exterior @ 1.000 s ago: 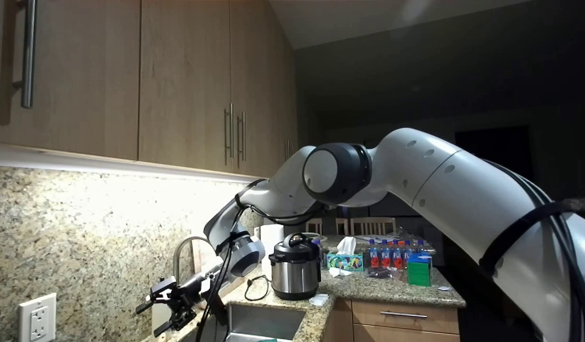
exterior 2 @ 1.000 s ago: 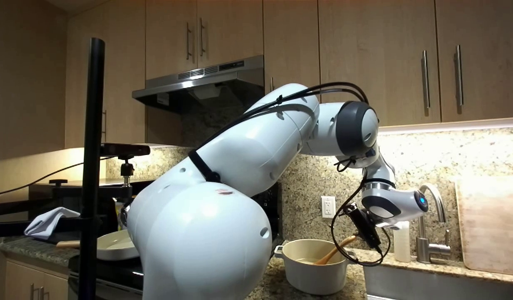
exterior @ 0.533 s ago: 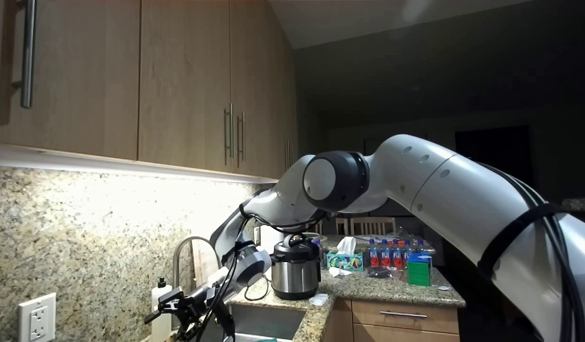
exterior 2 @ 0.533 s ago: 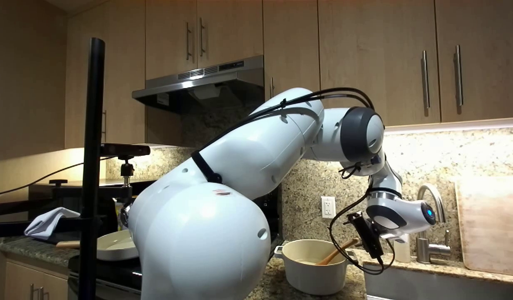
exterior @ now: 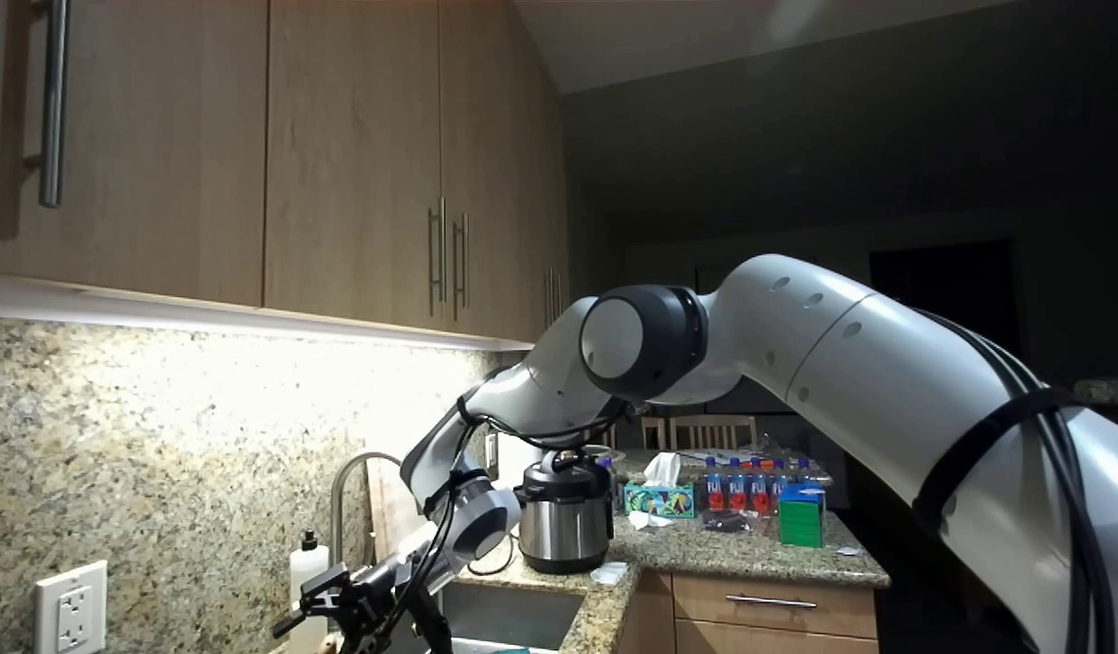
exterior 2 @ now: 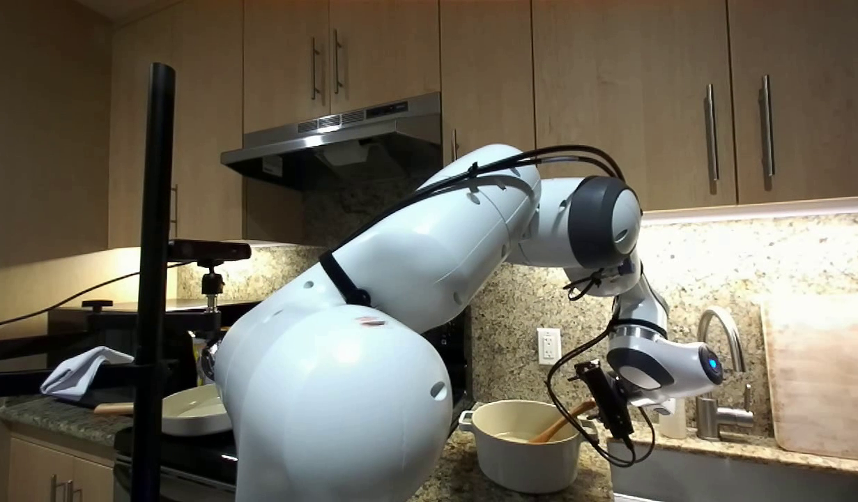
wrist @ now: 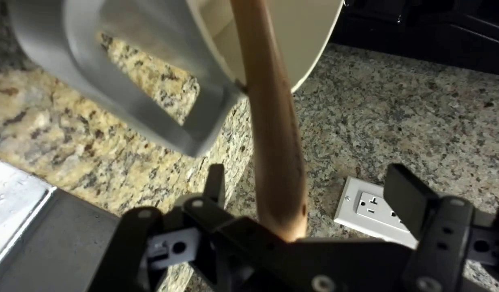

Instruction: Use the cooking stick to stir the contents in the white pot

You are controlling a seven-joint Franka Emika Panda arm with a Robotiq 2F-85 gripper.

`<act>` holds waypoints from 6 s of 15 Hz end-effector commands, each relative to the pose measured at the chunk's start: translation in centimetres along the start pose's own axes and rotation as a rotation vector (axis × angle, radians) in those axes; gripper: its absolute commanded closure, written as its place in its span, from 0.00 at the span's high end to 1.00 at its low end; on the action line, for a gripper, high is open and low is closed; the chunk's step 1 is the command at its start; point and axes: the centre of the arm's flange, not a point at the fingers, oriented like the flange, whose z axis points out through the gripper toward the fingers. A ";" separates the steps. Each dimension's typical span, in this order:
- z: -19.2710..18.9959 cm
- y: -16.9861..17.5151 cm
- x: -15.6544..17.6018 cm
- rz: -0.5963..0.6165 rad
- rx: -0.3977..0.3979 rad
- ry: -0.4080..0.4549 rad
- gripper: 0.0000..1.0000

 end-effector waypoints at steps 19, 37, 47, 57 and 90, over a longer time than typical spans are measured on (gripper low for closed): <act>-4.0 0.8 -8.3 0.022 0.035 0.191 0.69; -5.2 -4.9 -10.4 -0.111 -0.073 0.250 0.06; -5.6 -10.0 -12.4 0.083 -0.324 0.607 0.06; -7.1 -13.7 -11.9 0.207 -0.605 0.762 0.06; -6.3 -9.8 -17.3 0.274 -0.664 0.776 0.06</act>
